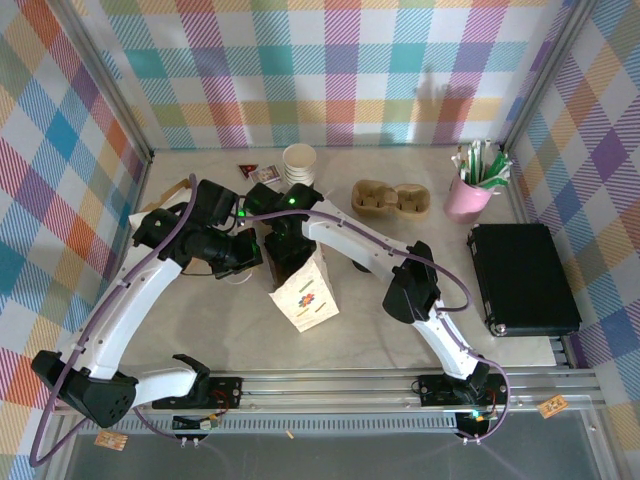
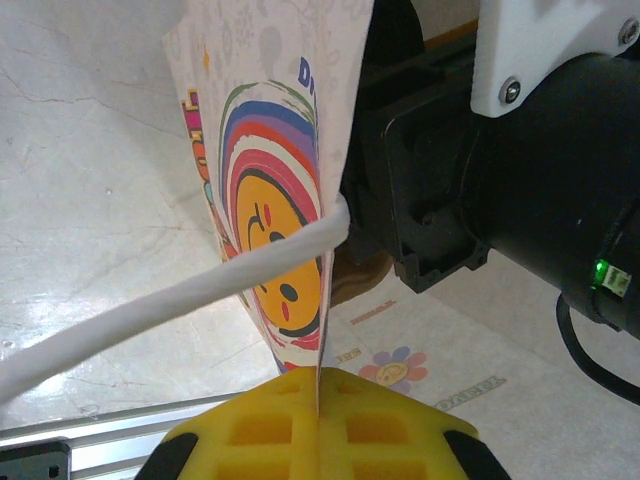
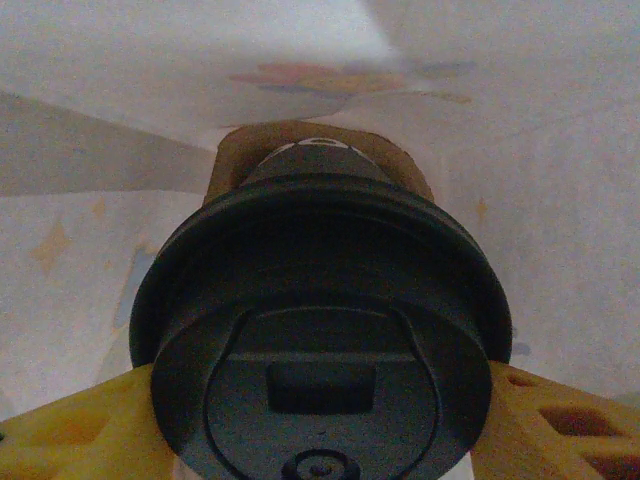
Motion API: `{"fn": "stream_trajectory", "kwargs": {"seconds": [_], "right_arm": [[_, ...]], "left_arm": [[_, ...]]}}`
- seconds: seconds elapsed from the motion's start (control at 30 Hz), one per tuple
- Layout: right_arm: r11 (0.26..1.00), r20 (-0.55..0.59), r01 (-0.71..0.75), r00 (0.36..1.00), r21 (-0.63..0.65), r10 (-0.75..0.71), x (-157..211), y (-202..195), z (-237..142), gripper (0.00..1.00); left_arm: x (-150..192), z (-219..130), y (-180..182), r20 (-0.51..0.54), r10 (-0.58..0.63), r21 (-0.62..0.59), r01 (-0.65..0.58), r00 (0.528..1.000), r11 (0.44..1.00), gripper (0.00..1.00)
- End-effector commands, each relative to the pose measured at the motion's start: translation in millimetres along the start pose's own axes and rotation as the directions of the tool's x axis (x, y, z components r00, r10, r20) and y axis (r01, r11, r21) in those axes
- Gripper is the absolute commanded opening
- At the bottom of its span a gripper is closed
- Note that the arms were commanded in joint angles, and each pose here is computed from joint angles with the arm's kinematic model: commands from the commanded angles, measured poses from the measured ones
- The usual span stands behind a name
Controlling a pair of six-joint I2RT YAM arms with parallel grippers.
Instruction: Pack the takeout coffee
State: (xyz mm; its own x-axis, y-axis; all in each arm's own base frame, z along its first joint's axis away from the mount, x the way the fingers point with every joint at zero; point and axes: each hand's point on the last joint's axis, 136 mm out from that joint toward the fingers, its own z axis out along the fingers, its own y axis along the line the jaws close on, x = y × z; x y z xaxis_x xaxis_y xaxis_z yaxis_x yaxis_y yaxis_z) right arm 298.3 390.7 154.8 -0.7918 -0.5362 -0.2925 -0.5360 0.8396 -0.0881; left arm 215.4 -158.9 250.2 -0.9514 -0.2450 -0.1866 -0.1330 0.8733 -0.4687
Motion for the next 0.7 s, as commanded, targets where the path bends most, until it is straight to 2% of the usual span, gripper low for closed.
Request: {"fn": "stream_trajectory", "kwargs": {"seconds": [0.0, 0.13, 0.3, 0.43, 0.67], "right_arm": [[0.998, -0.142, 0.027, 0.990, 0.051, -0.020, 25, -7, 35, 0.45], [0.998, -0.141, 0.024, 0.990, 0.063, -0.015, 24, -9, 39, 0.44], [0.998, -0.044, -0.006, 0.999, 0.055, 0.008, 4, -12, 14, 0.40], [0.999, -0.033, -0.021, 0.999, 0.043, 0.022, 1, -15, -2, 0.39], [0.999, -0.006, -0.035, 0.999, 0.040, 0.035, -3, -18, -14, 0.45]], "left_arm": [[12, -2, 0, -0.031, 0.009, 0.001, -0.009, 0.999, 1.000, 0.00], [12, 0, -2, -0.034, 0.011, 0.004, -0.010, 0.999, 1.000, 0.00], [11, -2, -1, -0.023, 0.010, -0.007, -0.010, 1.000, 1.000, 0.00], [9, -2, 0, -0.019, 0.009, -0.021, -0.009, 1.000, 1.000, 0.00], [9, -1, 3, -0.019, -0.001, -0.035, 0.001, 1.000, 0.999, 0.00]]}}
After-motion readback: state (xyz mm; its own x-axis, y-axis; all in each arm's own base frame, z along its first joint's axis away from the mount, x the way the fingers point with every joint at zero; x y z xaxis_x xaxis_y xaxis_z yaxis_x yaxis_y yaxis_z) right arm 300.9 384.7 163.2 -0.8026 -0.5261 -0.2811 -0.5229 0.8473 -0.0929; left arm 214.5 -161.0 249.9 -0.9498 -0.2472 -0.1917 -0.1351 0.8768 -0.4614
